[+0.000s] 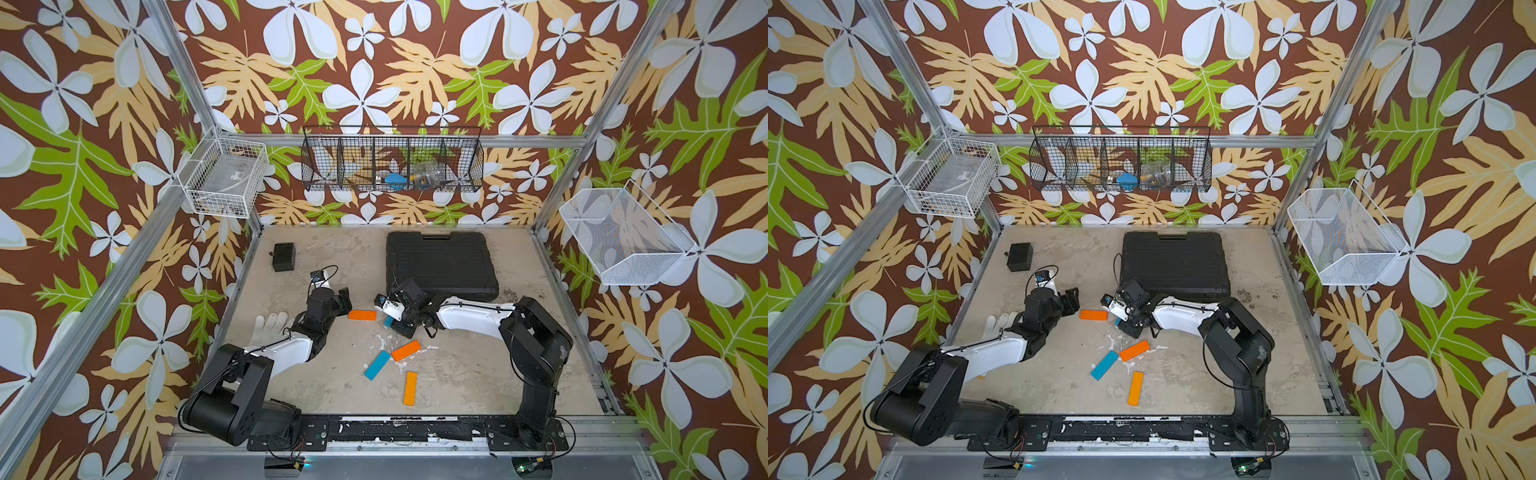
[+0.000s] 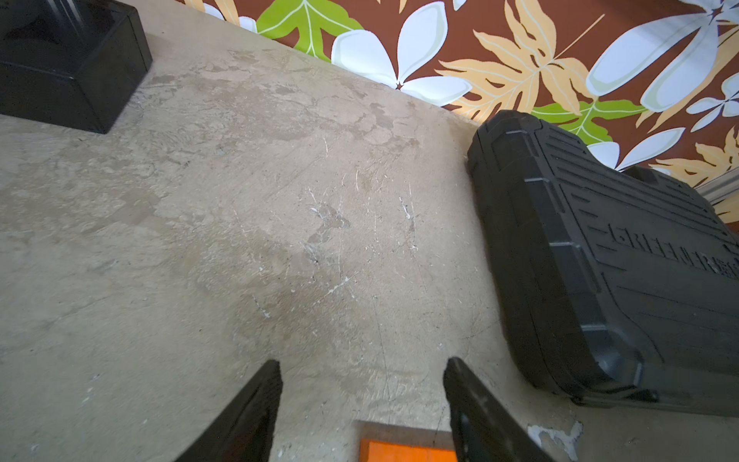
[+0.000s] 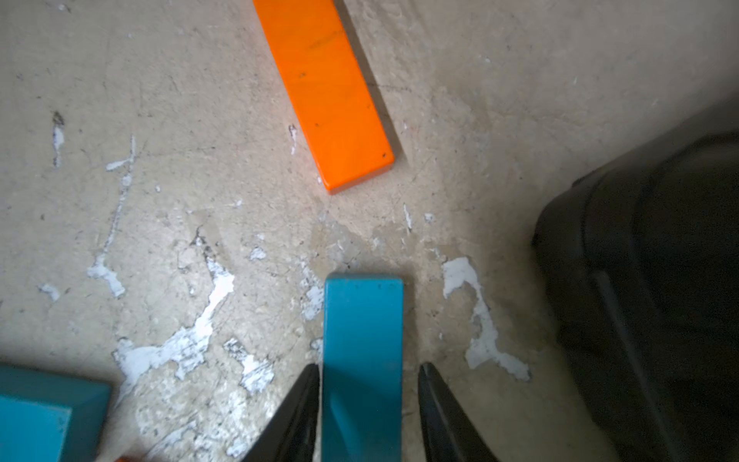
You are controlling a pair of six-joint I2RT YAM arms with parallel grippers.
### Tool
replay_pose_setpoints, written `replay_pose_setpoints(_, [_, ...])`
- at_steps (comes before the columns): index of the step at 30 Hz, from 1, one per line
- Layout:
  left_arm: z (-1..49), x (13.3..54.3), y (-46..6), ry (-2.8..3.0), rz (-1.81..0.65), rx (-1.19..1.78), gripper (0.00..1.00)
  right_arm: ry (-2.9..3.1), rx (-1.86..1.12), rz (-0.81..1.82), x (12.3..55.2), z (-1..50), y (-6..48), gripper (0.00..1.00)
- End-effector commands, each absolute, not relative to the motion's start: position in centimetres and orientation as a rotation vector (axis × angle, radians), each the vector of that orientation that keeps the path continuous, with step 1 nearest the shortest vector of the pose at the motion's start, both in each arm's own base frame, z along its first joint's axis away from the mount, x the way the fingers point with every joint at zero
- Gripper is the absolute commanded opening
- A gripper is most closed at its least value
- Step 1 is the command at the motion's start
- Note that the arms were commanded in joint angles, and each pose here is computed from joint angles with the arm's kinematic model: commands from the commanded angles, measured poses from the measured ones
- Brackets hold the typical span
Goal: Assemble the number 7 with building blocks
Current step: Assemble the building block at the center of the board.
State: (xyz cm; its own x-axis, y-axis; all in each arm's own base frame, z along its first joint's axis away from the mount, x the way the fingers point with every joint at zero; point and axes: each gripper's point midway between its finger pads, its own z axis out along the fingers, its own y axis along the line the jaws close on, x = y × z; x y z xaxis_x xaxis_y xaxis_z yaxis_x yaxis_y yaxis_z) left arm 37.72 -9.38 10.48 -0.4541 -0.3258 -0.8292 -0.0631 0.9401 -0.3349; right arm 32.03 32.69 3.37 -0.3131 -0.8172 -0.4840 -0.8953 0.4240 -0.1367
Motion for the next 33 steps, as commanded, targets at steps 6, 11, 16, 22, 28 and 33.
replay_pose_setpoints(6, [10.5,37.9,-8.7,2.018,-0.27,-0.29,0.67,2.23,-1.67,0.087,33.2,2.4,32.2,0.46])
replay_pose_setpoints(11, [10.6,37.9,-8.8,2.016,-0.278,-0.291,0.67,2.245,-1.669,0.111,32.2,1.8,31.6,0.47])
replay_pose_setpoints(16, [10.5,37.9,-9.0,2.019,-0.287,-0.291,0.67,2.304,-1.655,0.116,31.4,1.1,30.7,0.44])
replay_pose_setpoints(22, [10.5,38.0,-9.1,2.019,-0.299,-0.289,0.67,2.301,-1.635,0.18,30.7,1.5,30.7,0.42])
replay_pose_setpoints(28, [10.6,38.0,-9.2,2.018,-0.305,-0.288,0.68,2.272,-1.644,0.297,30.3,2.7,32.3,0.29])
replay_pose_setpoints(33, [10.6,38.0,-9.0,2.015,-0.294,-0.292,0.68,2.244,-1.681,0.272,30.7,2.5,33.1,0.25])
